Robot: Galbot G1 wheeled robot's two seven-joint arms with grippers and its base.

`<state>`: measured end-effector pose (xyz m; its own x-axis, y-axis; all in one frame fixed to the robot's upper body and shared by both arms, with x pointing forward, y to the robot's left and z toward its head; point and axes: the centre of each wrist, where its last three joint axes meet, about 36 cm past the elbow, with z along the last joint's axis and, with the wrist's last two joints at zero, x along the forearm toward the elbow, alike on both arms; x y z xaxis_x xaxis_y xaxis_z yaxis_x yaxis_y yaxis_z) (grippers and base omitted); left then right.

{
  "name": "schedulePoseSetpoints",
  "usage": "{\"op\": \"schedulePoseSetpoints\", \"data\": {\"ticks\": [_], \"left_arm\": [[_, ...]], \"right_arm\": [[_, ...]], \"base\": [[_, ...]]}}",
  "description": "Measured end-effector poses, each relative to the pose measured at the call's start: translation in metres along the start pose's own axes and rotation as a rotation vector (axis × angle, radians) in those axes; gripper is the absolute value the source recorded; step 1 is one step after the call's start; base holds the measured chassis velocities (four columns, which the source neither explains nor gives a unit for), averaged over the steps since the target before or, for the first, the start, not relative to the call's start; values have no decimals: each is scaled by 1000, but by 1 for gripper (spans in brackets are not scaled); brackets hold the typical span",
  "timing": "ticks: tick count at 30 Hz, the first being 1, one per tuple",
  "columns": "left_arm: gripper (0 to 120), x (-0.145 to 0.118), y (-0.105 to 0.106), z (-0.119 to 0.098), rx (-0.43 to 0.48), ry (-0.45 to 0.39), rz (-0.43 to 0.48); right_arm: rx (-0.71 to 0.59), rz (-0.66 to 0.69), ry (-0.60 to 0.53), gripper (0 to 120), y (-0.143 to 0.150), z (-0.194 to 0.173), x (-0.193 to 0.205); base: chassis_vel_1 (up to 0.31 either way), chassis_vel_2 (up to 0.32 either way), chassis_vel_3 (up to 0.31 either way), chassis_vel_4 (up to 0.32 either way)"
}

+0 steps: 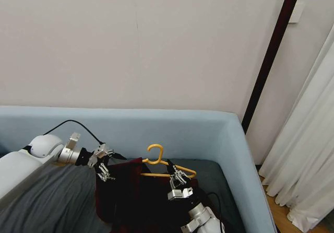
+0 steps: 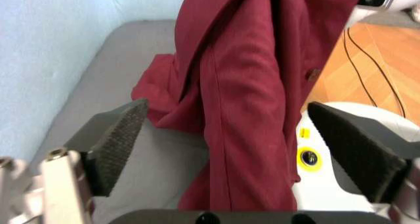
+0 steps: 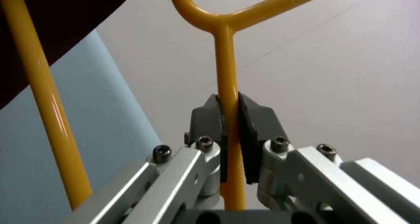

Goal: Pick up the clothes from the sofa and hang them on the clothes hanger.

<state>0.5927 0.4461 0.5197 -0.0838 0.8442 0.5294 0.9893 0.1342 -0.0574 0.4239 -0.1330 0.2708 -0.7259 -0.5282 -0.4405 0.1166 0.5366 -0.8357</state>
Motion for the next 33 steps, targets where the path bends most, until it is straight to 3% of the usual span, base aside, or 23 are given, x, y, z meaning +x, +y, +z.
{"op": "schedulePoseSetpoints", "data": {"ticks": [9,13,15,22,25,29,33], "left_arm": [[63,-10,10,-5,-20,16,34],[42,-8,14,-6,-23,30,42],[40,-8,15,-6,-23,33,40],[11,-6,17,-4,-29,43,29],[3,-7,17,-2,-28,44,30],[2,-7,18,-1,-26,43,33],[2,-8,19,1,-26,40,34]], "right_arm": [[47,15,19,5,-3,2,-1],[60,12,32,5,-4,5,0],[61,11,34,5,-3,5,1],[50,6,40,5,1,3,2],[40,10,40,5,3,1,2],[28,14,42,5,5,-1,3],[-7,12,52,18,6,-4,6]], "base": [[0,0,0,0],[0,0,0,0],[0,0,0,0],[0,0,0,0],[0,0,0,0],[0,0,0,0],[0,0,0,0]]}}
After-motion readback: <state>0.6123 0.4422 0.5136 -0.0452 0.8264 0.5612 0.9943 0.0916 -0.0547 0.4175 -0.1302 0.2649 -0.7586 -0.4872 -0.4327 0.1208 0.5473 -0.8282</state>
